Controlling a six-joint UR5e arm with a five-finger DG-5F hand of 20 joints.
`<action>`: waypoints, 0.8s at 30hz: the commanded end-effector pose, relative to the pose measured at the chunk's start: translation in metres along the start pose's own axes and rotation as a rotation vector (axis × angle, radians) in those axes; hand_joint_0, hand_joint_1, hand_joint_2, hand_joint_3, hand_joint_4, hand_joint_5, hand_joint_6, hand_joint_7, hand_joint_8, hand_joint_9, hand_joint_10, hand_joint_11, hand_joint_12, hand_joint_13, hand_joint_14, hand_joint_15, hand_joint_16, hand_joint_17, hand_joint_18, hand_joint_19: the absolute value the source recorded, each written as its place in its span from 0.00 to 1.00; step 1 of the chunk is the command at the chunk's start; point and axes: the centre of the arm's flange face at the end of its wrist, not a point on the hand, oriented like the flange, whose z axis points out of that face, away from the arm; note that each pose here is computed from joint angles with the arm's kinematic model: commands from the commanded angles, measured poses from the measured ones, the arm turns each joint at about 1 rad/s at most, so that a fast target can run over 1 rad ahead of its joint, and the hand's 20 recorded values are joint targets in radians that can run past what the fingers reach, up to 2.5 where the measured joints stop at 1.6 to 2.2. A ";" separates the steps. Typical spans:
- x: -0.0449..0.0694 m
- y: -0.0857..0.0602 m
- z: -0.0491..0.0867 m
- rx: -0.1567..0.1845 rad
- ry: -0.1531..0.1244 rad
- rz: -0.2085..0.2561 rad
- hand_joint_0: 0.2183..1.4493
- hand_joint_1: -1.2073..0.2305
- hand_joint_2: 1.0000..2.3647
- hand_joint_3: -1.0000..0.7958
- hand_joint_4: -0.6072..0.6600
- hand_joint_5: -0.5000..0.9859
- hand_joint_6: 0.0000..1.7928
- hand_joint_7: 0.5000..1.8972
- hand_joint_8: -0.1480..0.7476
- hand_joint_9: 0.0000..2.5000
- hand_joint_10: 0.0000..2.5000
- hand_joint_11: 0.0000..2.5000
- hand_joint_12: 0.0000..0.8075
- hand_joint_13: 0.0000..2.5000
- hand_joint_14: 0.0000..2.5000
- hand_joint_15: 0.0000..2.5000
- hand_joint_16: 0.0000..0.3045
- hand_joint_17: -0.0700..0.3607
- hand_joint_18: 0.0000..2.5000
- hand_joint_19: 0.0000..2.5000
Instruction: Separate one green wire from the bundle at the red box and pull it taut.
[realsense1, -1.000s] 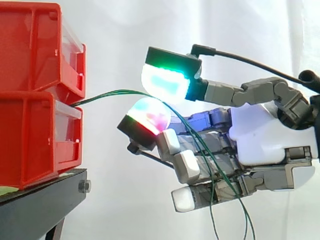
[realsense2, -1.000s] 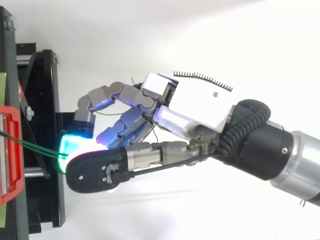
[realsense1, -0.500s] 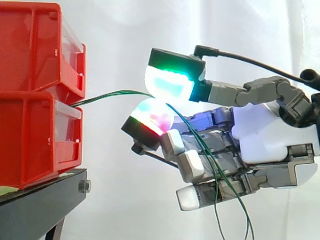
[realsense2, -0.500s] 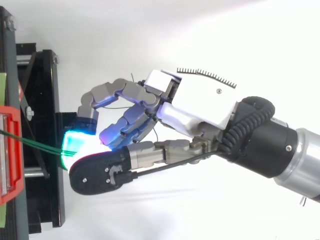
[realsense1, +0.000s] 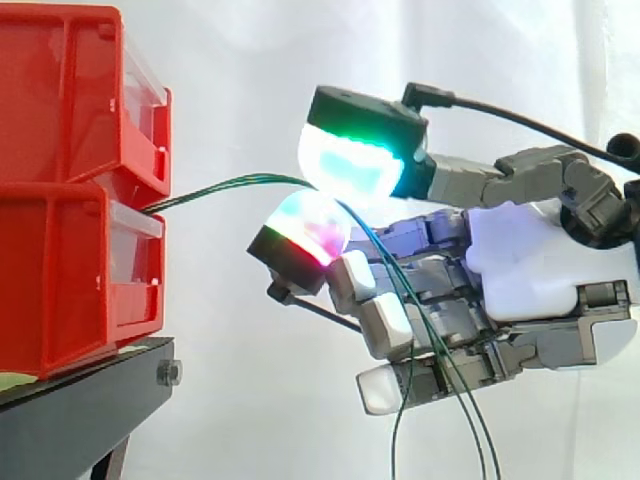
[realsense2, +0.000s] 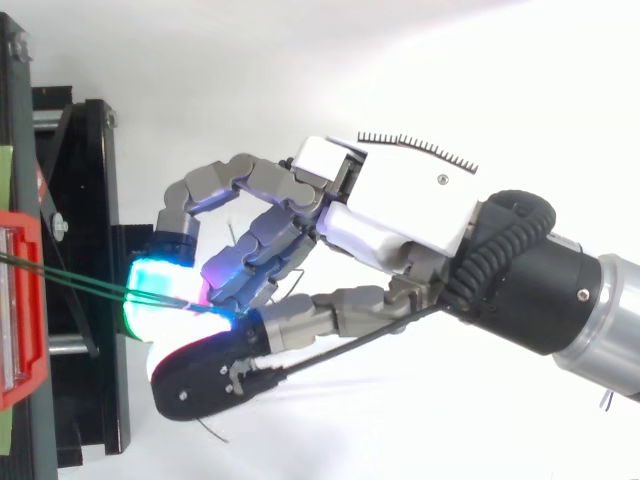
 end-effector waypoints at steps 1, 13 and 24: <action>-0.002 0.004 0.000 -0.004 -0.002 0.003 0.28 0.46 0.00 0.28 0.48 0.22 0.51 0.37 0.45 0.47 0.01 0.36 0.45 0.48 0.01 0.30 0.16 0.42 0.38 0.25; -0.006 0.006 0.000 0.001 -0.007 -0.013 0.29 0.33 0.00 0.32 0.50 0.20 0.51 0.40 0.45 0.45 0.01 0.37 0.46 0.48 0.01 0.30 0.17 0.43 0.37 0.26; -0.008 0.007 0.001 -0.001 -0.010 -0.014 0.37 0.23 0.01 0.43 0.41 0.20 0.52 0.44 0.43 0.42 0.01 0.36 0.43 0.45 0.01 0.30 0.16 0.41 0.36 0.24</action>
